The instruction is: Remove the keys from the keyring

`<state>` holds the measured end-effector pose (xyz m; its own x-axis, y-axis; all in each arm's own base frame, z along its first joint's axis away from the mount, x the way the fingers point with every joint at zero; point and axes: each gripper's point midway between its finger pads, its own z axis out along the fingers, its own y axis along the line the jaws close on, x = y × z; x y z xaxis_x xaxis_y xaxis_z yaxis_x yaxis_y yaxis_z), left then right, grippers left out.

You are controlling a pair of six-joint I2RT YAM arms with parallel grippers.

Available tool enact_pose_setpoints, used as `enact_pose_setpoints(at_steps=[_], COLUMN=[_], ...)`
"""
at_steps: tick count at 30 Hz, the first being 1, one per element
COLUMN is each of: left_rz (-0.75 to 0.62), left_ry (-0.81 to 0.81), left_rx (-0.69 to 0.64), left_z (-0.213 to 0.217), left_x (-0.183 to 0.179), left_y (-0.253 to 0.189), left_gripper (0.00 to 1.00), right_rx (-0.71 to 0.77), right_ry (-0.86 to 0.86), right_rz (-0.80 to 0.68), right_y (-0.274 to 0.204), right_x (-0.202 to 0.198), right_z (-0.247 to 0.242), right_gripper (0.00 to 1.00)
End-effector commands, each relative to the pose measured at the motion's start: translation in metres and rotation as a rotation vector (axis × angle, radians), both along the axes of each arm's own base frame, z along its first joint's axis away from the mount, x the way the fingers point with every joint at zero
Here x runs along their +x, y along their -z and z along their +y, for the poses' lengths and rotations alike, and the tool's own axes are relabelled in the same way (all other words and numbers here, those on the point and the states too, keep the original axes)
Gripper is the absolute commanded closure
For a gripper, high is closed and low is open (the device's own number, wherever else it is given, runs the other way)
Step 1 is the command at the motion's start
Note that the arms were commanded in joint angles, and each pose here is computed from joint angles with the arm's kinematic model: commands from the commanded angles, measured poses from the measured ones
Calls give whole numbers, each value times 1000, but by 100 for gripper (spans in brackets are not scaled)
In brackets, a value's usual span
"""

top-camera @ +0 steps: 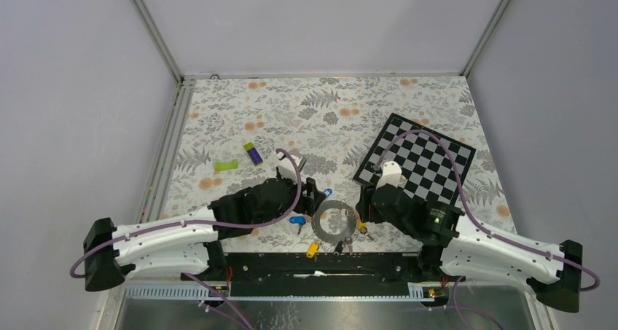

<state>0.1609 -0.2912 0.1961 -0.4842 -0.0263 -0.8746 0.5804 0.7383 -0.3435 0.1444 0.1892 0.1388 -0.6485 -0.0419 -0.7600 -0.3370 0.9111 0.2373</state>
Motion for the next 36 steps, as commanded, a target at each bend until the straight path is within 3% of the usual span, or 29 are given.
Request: enact_pose_setpoints(at_steps=[1, 11, 17, 22, 28, 36], left_rz=[118, 183, 182, 187, 191, 261], left_ry=[-11, -126, -172, -166, -127, -95], left_rx=[-31, -65, -54, 23, 45, 80], left_z=[-5, 24, 41, 45, 35, 16], left_x=[2, 12, 16, 24, 30, 31], left_y=[5, 23, 34, 44, 38, 49], left_gripper=[32, 16, 4, 1, 1, 1], right_rx=[53, -48, -123, -173, -107, -178], right_ry=[129, 79, 123, 129, 168, 183], right_rz=[157, 357, 340, 355, 304, 272], right_y=[8, 36, 29, 15, 18, 20], right_x=[12, 26, 41, 61, 78, 67], right_z=[-9, 3, -2, 0, 8, -19], right_gripper=[39, 19, 1, 0, 0, 0])
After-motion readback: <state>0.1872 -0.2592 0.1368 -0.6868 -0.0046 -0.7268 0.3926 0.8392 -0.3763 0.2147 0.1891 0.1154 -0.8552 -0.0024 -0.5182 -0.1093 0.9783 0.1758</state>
